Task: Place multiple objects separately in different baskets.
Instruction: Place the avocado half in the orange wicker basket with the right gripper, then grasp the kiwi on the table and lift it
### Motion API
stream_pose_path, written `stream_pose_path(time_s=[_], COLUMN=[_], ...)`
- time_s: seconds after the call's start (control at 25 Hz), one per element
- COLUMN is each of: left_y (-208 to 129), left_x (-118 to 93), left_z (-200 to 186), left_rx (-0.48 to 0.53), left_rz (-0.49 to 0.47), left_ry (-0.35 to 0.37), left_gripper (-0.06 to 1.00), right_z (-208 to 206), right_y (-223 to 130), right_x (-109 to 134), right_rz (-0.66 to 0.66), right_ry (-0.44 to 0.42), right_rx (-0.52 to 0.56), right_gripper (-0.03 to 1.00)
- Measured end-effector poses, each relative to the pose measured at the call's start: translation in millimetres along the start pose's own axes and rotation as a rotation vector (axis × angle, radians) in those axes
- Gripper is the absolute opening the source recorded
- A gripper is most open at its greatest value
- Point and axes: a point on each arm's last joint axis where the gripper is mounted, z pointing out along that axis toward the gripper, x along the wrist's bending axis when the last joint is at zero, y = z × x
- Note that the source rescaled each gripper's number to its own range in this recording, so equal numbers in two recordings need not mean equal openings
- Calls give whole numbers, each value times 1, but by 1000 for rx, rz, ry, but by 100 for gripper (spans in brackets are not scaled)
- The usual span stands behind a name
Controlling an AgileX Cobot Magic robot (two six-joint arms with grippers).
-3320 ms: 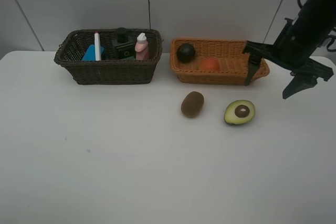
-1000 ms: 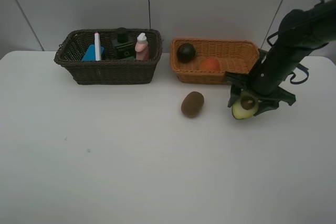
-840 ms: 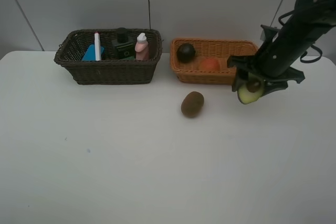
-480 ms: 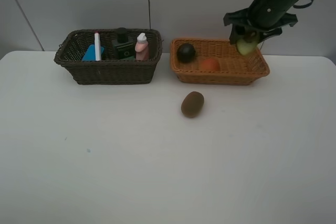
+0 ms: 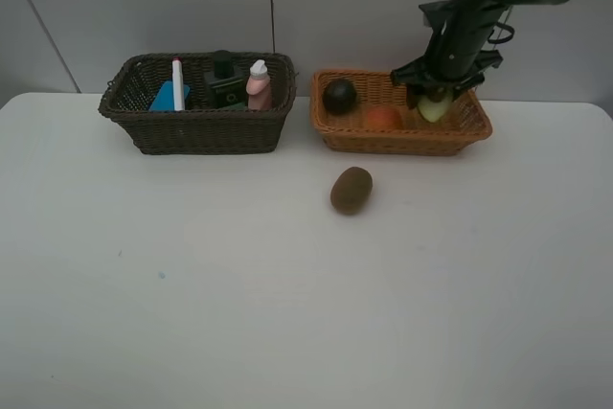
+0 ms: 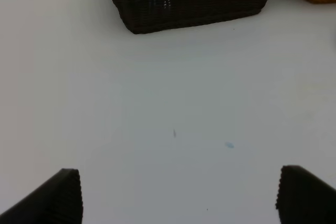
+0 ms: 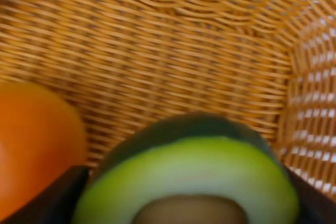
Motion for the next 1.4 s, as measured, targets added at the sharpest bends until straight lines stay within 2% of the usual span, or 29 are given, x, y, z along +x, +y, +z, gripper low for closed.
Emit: stream_pose_path(time_s=[0.12, 0.28, 0.56, 0.76, 0.92, 1.04, 1.24, 1.4], left_y=[0, 0, 0, 0, 0, 0, 0, 0], left_x=[0, 0, 0, 0, 0, 0, 0, 0], left_z=[0, 0, 0, 0, 0, 0, 0, 0], left_rx=[0, 0, 0, 0, 0, 0, 0, 0], left_rz=[0, 0, 0, 0, 0, 0, 0, 0], left_ry=[0, 0, 0, 0, 0, 0, 0, 0], left_gripper=[91, 91, 91, 91, 91, 91, 91, 91], right_z=[1, 2, -3, -36, -71, -96, -122, -124], right_y=[0, -2, -17, -20, -17, -24, -42, -59], right_x=[-3, -11, -14, -11, -3, 18, 77, 118], right_rz=[6, 54, 116, 123, 147, 194, 218, 168], right_ry=[-10, -6, 16, 33, 71, 153, 313, 300], right_rx=[0, 17, 180, 235, 206, 197, 250, 299], right_gripper=[88, 91, 91, 91, 91, 91, 91, 91])
